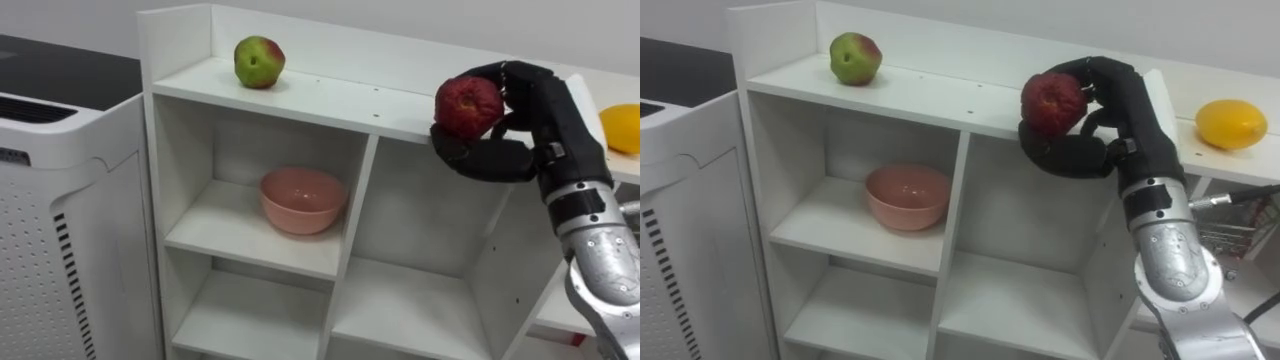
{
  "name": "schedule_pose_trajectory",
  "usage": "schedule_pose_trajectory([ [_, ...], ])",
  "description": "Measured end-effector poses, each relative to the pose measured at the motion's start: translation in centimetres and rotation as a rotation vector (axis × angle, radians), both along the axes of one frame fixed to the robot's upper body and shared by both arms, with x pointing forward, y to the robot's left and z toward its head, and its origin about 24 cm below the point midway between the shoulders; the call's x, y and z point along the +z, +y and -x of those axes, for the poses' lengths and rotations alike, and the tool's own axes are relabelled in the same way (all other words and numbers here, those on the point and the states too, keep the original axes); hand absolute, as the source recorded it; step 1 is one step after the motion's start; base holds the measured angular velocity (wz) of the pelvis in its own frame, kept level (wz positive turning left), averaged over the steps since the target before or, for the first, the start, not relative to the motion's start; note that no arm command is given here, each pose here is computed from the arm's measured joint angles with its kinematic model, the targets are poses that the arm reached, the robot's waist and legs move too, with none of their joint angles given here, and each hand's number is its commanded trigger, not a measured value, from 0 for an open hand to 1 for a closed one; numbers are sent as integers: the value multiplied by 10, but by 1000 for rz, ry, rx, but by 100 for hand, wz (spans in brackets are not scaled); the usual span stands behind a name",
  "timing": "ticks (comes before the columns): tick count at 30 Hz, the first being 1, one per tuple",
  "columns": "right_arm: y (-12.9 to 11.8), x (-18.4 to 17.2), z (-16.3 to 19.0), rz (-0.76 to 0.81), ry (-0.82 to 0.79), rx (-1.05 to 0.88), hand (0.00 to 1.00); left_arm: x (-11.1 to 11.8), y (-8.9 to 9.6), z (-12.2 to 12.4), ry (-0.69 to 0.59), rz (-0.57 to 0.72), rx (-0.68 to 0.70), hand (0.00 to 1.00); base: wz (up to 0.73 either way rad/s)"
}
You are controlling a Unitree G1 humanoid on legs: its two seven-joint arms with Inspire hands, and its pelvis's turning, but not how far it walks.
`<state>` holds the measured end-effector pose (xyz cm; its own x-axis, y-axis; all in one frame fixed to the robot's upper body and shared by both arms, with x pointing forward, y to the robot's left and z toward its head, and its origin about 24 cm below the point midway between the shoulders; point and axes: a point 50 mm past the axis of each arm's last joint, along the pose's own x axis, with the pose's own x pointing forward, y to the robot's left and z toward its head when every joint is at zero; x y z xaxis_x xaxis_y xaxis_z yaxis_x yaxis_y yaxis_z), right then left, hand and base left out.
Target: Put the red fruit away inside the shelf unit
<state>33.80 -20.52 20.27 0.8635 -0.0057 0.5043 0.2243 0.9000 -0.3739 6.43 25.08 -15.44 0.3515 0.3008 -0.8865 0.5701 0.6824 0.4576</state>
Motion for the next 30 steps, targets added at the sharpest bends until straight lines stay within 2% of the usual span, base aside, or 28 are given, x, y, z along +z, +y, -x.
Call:
schedule_pose_trajectory([
  [12,1,0,0,3,0,8,100,1,3,-1,-3,-9,-3,0,0],
  [16,6,4,2,65,-18,-2,100,2,5,-3,-6,-13,-3,0,0],
  [22,35,15,13,203,-91,78,100,3,4,-8,-23,-23,-8,0,-1],
  [24,52,19,21,236,-120,154,100,2,4,-10,-19,-25,-20,0,-2],
  [27,75,24,34,258,-164,264,100,0,3,-10,-3,-26,-31,0,0],
  [30,88,25,42,266,-180,335,100,-1,0,-11,-1,-26,-55,0,0],
])
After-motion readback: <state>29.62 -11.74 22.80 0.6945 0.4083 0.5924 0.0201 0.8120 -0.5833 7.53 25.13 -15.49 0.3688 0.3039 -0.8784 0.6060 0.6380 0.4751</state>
